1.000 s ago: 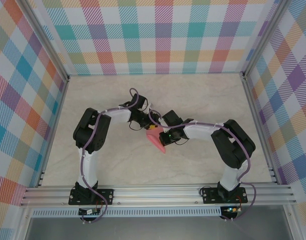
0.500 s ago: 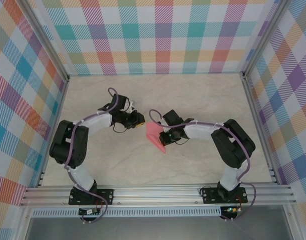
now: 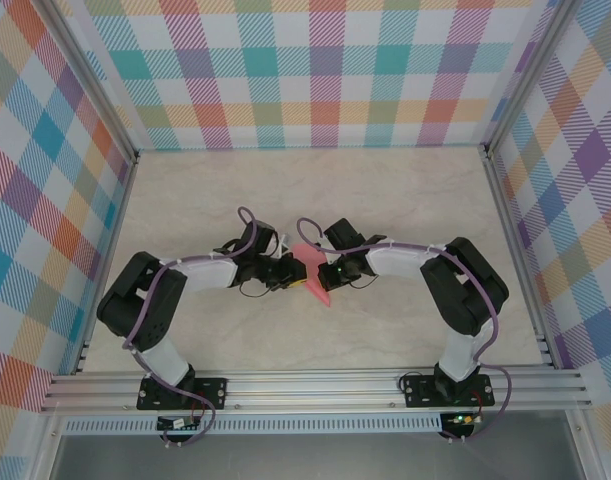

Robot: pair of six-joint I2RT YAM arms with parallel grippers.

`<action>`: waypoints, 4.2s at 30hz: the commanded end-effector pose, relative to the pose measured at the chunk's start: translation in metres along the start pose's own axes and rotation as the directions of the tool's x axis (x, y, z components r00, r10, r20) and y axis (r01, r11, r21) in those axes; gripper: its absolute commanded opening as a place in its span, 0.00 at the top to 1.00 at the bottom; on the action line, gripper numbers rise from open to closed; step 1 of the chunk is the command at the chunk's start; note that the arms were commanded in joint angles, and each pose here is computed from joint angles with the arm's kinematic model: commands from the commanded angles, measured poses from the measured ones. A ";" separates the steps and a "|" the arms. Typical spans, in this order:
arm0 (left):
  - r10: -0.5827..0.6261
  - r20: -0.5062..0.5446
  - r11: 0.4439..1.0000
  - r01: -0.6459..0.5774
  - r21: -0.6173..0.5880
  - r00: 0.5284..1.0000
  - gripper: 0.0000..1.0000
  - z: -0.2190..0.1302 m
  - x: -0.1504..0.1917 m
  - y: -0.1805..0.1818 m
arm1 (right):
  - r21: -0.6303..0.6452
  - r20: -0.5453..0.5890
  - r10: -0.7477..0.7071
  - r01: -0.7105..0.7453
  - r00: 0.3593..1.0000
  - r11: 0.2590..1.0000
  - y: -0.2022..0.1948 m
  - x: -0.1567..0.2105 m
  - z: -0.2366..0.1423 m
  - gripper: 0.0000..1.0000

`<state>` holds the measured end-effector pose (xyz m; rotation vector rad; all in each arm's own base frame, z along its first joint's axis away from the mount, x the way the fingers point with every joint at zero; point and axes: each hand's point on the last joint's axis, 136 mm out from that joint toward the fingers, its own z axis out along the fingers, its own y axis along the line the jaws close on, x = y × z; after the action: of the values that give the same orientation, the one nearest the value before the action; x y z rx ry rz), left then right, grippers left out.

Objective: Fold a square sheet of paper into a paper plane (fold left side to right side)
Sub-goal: Third fold the triangle at the center of the table.

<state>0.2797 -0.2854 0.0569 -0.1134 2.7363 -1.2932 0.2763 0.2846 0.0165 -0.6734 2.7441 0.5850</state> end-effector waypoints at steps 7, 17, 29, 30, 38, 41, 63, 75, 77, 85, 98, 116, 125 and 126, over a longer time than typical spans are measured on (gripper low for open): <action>0.003 0.000 1.000 -0.003 0.012 1.000 0.85 0.018 -0.006 -0.004 | 0.020 -0.106 0.011 -0.009 0.994 1.000 -0.009 0.025 0.014 0.96; -0.017 -0.014 0.998 0.016 -0.067 1.000 0.86 0.020 0.002 0.019 | 0.022 -0.106 0.010 -0.008 0.994 1.000 -0.009 0.025 0.014 0.95; -0.035 -0.028 0.993 0.032 -0.115 0.999 0.86 0.025 0.007 0.036 | 0.022 -0.106 0.011 -0.009 0.994 1.000 -0.009 0.025 0.014 0.95; -0.038 -0.030 0.992 0.034 -0.120 0.999 0.86 0.026 0.008 0.038 | 0.020 -0.103 0.010 -0.008 0.995 1.000 -0.008 0.024 0.014 0.94; -0.055 -0.038 0.987 0.048 -0.153 0.998 0.87 0.027 0.013 0.049 | 0.025 -0.029 -0.013 0.014 0.999 1.000 -0.001 -0.008 -0.012 0.79; -0.057 -0.039 0.986 0.050 -0.159 0.998 0.88 0.027 0.014 0.051 | 0.035 0.020 -0.013 0.012 1.000 0.999 0.001 -0.025 -0.034 0.70; -0.052 -0.034 0.986 0.046 -0.159 0.998 0.89 0.026 0.012 0.049 | -0.302 -0.178 0.037 -0.091 0.983 0.949 0.070 0.030 -0.031 0.71; -0.048 -0.037 0.986 0.041 -0.163 0.998 0.89 0.026 0.012 0.049 | -0.213 -0.228 0.071 -0.121 0.971 0.970 0.052 0.041 -0.013 0.73; -0.049 -0.036 0.985 0.042 -0.164 0.998 0.89 0.026 0.012 0.049 | -0.208 -0.233 0.071 -0.121 0.970 0.971 0.051 0.042 -0.011 0.73; -0.049 -0.037 0.985 0.042 -0.167 0.998 0.89 0.026 0.012 0.050 | -0.188 -0.240 0.085 -0.132 0.967 0.973 0.045 0.047 -0.008 0.73; -0.048 -0.035 0.984 0.041 -0.176 0.998 0.90 0.025 0.012 0.051 | -0.218 -0.264 0.145 -0.205 0.954 0.954 0.038 0.061 -0.004 0.78; -0.043 -0.033 0.982 0.036 -0.184 0.999 0.90 0.025 0.011 0.051 | -0.254 -0.243 0.197 -0.259 0.950 0.932 0.034 0.072 -0.034 0.82; -0.043 -0.029 0.983 0.037 -0.178 0.999 0.90 0.024 0.010 0.049 | -0.257 -0.185 0.230 -0.273 0.955 0.927 0.049 0.037 -0.038 0.91; -0.043 -0.030 0.983 0.037 -0.177 0.999 0.90 0.024 0.010 0.049 | -0.239 -0.191 0.249 -0.291 0.950 0.926 0.046 0.035 -0.033 0.91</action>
<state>0.2811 -0.2828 0.0188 -0.1503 2.8193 -1.1701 0.2110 0.2896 0.0553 -0.4902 2.9221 1.0476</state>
